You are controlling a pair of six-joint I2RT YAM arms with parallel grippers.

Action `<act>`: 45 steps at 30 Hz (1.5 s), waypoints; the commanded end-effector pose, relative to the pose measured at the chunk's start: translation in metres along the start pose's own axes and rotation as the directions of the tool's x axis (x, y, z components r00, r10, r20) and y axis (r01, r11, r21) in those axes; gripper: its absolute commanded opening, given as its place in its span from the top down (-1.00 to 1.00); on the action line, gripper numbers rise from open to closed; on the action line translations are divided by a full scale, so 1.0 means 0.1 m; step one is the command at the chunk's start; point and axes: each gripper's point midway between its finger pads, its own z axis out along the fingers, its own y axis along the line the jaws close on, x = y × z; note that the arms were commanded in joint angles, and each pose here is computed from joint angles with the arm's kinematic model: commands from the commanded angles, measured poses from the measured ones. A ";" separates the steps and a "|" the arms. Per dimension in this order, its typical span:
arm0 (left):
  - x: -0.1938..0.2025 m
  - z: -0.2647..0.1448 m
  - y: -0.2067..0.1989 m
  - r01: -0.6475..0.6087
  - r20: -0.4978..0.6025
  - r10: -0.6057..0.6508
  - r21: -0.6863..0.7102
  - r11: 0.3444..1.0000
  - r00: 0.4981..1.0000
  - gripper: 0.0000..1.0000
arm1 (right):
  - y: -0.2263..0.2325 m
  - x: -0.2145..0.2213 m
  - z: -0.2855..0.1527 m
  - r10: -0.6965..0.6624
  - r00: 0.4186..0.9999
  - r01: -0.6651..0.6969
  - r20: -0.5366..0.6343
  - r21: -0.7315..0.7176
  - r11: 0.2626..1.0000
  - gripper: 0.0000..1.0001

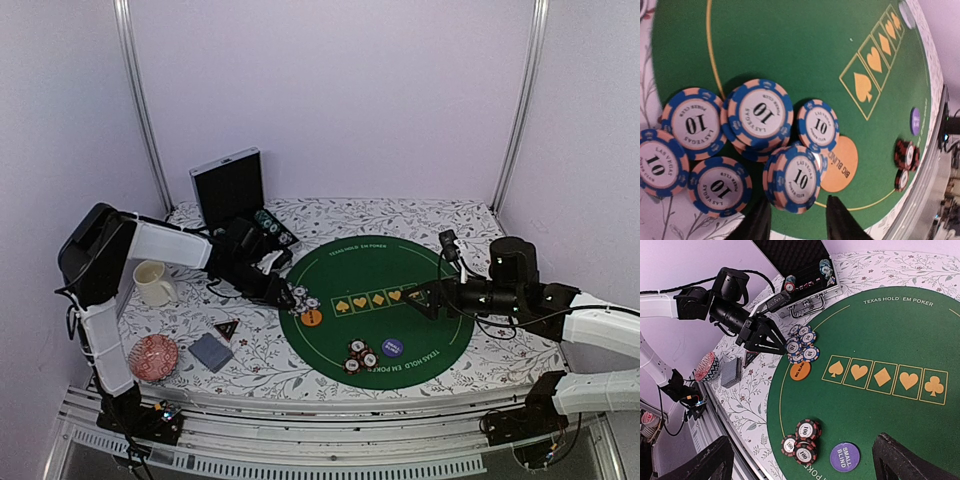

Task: Distribute texas hold em gaming equipment
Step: Place the poker chips pile at the big blind area, then move the face-down deck piles to the center of the board.

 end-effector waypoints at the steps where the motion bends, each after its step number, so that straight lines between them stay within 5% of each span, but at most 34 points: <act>1: -0.19 -0.12 0.07 -0.026 0.042 0.030 -0.082 0.996 0.999 0.12 | 0.08 -0.08 -0.05 0.005 1.000 -0.005 0.026 -0.024 1.000 -0.98; 19: -0.52 -1.26 -0.11 -0.053 0.283 0.163 -0.360 0.931 0.945 -0.60 | 0.30 -0.46 -0.31 -0.026 0.988 0.035 0.153 -0.055 0.998 -0.98; 23: -0.49 -1.50 -0.13 -0.007 0.352 0.156 -0.392 0.920 0.923 -0.96 | 0.20 -0.49 -0.39 -0.052 0.980 0.052 0.194 0.007 0.999 -0.98; 31: -0.27 -1.61 0.03 0.025 0.299 0.135 -0.478 0.878 0.945 -0.96 | 0.10 -0.67 -0.63 -0.199 0.929 0.165 0.312 0.133 0.977 -0.98; 38: -0.30 -1.77 0.16 0.158 0.419 0.056 -0.458 0.875 0.906 -0.96 | -0.16 -0.93 -1.09 -0.293 0.817 0.119 0.496 0.352 0.928 -0.98; 45: -0.01 -1.72 0.38 0.269 0.427 -0.045 -0.481 0.834 0.903 -0.96 | -0.21 -0.77 -0.92 -0.237 0.880 0.101 0.412 0.324 0.941 -0.98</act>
